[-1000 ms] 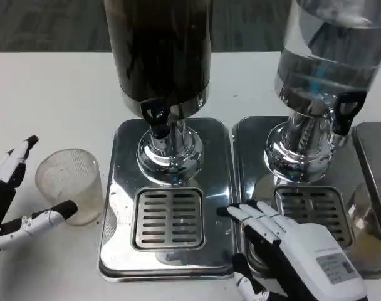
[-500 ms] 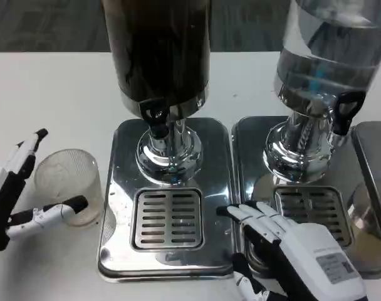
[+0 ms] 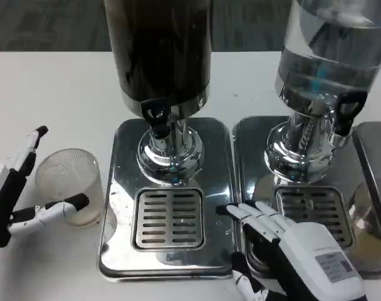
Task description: Grasp the cup under the faucet to collect the drink, then remove the cup.
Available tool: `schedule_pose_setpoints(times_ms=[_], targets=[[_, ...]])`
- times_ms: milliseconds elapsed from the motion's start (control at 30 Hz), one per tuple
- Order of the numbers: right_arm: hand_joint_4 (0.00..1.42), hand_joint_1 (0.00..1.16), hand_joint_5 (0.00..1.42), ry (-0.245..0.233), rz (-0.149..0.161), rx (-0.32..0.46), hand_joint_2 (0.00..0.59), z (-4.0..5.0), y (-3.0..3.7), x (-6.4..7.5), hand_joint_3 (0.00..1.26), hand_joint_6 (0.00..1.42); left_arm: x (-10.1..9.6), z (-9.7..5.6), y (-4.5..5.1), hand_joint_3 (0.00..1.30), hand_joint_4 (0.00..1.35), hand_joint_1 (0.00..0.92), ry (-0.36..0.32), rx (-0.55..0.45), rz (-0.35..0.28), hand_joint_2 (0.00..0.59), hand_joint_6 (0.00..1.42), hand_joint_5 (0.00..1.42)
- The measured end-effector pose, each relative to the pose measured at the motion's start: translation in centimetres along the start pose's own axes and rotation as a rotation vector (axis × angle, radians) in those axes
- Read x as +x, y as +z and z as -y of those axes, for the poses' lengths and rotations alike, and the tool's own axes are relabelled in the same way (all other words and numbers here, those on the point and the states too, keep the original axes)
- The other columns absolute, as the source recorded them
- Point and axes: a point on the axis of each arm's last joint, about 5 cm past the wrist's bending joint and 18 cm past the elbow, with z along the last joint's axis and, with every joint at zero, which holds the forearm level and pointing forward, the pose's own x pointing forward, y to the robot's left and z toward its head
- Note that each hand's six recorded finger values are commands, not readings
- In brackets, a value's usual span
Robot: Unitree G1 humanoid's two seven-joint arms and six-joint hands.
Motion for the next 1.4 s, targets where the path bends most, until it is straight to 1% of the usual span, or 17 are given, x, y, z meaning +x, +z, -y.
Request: schedule_pose_setpoints(times_ms=[67, 167, 300, 500, 633, 800, 867, 1000, 1067, 1167, 1267, 1400], targets=[[0.15, 0.51, 0.11, 0.0, 0.0, 0.001, 0.583, -0.01, 0.0, 0.0, 0.18, 0.24, 0.1, 0.1, 0.1, 0.0, 0.0, 0.185, 0.006, 0.006, 0.015, 0.056, 0.2, 0.08], [0.16, 0.52, 0.11, -0.001, -0.001, 0.002, 0.583, -0.02, 0.01, 0.0, 0.19, 0.24, 0.1, 0.2, 0.05, 0.0, 0.0, 0.187, 0.02, 0.007, 0.016, 0.058, 0.19, 0.08], [0.16, 0.52, 0.12, -0.005, -0.004, 0.008, 0.583, -0.09, 0.1, 0.1, 0.19, 0.25, 0.3, 0.4, 0.06, 0.0, 0.0, 0.194, 0.013, 0.013, 0.019, 0.072, 0.2, 0.1], [0.17, 0.52, 0.12, -0.007, -0.017, 0.015, 0.583, -0.21, 0.17, 0.0, 0.19, 0.25, 0.3, 0.6, 0.06, 0.0, 0.0, 0.203, 0.008, 0.0, 0.02, 0.086, 0.22, 0.11], [0.17, 0.52, 0.12, -0.001, -0.032, 0.019, 0.579, -0.31, 0.16, -0.2, 0.19, 0.25, 0.5, 0.9, 0.21, 0.0, 0.0, 0.202, 0.013, -0.008, 0.025, 0.087, 0.23, 0.12], [0.18, 0.52, 0.12, -0.002, -0.034, 0.019, 0.575, -0.28, 0.18, -0.2, 0.19, 0.23, 0.5, 1.3, 0.32, 0.0, 0.0, 0.2, 0.027, -0.022, 0.023, 0.105, 0.23, 0.13], [0.19, 0.52, 0.12, -0.001, -0.036, 0.02, 0.575, -0.26, 0.18, -0.2, 0.19, 0.23, 0.4, 1.5, 0.4, 0.0, 0.0, 0.203, 0.034, -0.031, 0.024, 0.116, 0.25, 0.16], [0.19, 0.52, 0.12, -0.009, -0.033, 0.022, 0.575, -0.1, 0.27, -0.1, 0.19, 0.23, 0.4, 1.8, 0.55, 0.0, 0.0, 0.228, 0.045, -0.047, 0.023, 0.132, 0.3, 0.23], [0.19, 0.52, 0.12, -0.013, -0.03, 0.023, 0.575, -0.03, 0.32, -0.1, 0.19, 0.24, 0.5, 2.0, 0.68, 0.02, 0.03, 0.231, 0.049, -0.056, 0.027, 0.135, 0.33, 0.27], [0.19, 0.52, 0.13, -0.014, -0.028, 0.024, 0.575, 0.04, 0.37, -0.1, 0.19, 0.24, 0.5, 2.2, 0.77, 0.08, 0.07, 0.241, 0.054, -0.063, 0.029, 0.14, 0.39, 0.33], [0.19, 0.52, 0.13, -0.014, -0.033, 0.034, 0.575, 0.08, 0.36, -0.1, 0.19, 0.24, 0.4, 2.2, 0.77, 0.14, 0.13, 0.26, 0.058, -0.072, 0.027, 0.154, 0.46, 0.4], [0.19, 0.51, 0.13, -0.011, -0.04, 0.043, 0.575, 0.22, 0.26, -0.1, 0.19, 0.24, 0.4, 2.3, 0.87, 0.22, 0.23, 0.28, 0.063, -0.085, 0.031, 0.167, 0.59, 0.49]])
